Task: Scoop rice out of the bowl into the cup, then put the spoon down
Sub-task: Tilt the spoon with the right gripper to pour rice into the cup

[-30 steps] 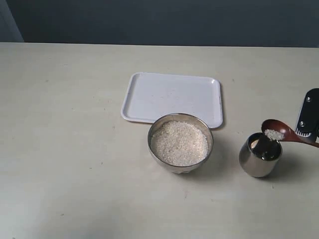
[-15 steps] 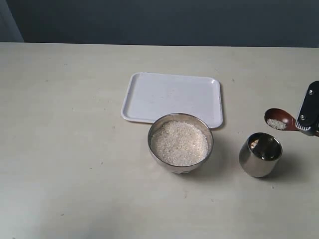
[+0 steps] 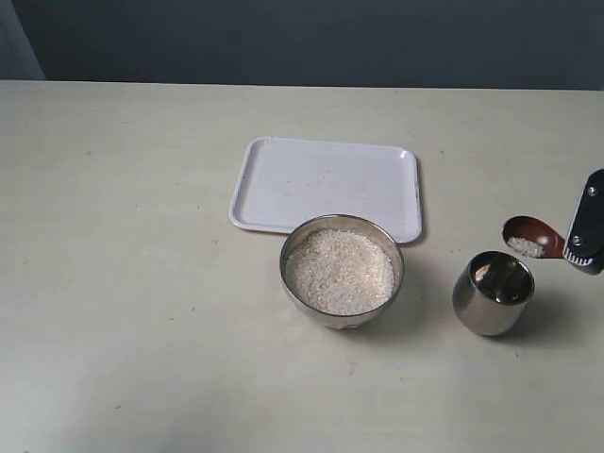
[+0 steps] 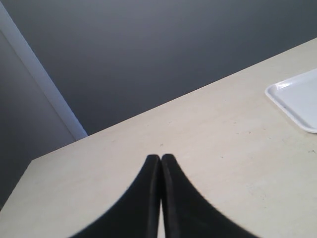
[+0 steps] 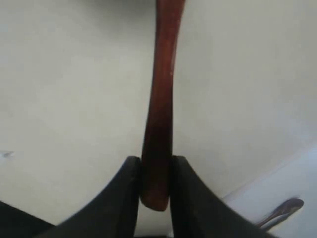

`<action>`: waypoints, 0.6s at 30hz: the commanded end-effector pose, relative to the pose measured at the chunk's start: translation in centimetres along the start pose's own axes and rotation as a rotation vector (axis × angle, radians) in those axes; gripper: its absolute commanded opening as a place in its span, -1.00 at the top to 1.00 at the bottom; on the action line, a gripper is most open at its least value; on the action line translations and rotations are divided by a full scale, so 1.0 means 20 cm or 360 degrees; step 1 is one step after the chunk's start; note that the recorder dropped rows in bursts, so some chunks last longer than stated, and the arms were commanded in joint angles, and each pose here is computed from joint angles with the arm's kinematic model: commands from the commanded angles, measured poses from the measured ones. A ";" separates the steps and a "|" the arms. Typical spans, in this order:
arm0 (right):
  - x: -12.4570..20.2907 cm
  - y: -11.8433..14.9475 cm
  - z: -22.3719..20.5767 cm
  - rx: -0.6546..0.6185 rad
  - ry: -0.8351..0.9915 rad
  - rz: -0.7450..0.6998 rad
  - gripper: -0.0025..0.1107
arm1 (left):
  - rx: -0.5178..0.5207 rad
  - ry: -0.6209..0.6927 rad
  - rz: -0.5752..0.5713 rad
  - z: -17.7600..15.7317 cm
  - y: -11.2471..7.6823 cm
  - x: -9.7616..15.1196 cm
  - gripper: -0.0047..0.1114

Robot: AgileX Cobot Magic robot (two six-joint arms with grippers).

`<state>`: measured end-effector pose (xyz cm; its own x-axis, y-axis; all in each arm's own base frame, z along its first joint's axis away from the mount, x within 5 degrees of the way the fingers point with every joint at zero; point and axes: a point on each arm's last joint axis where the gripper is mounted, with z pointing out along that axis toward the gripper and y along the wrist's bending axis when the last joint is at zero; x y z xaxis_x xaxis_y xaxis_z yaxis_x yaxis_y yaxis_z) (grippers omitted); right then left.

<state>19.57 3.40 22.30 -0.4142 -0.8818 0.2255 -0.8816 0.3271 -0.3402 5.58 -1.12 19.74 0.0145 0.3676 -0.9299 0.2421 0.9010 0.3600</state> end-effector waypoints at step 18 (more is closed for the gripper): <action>-0.04 0.07 0.02 0.0174 0.0058 -0.0153 0.97 | -0.0005 -0.0025 -0.0010 0.00 0.00 -0.01 0.91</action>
<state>19.02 4.18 21.52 -0.3663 -0.8861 0.2841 -0.8835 0.2354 -0.4050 5.58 -1.12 19.74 0.0145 0.3676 -0.9299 0.2421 0.9010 0.3600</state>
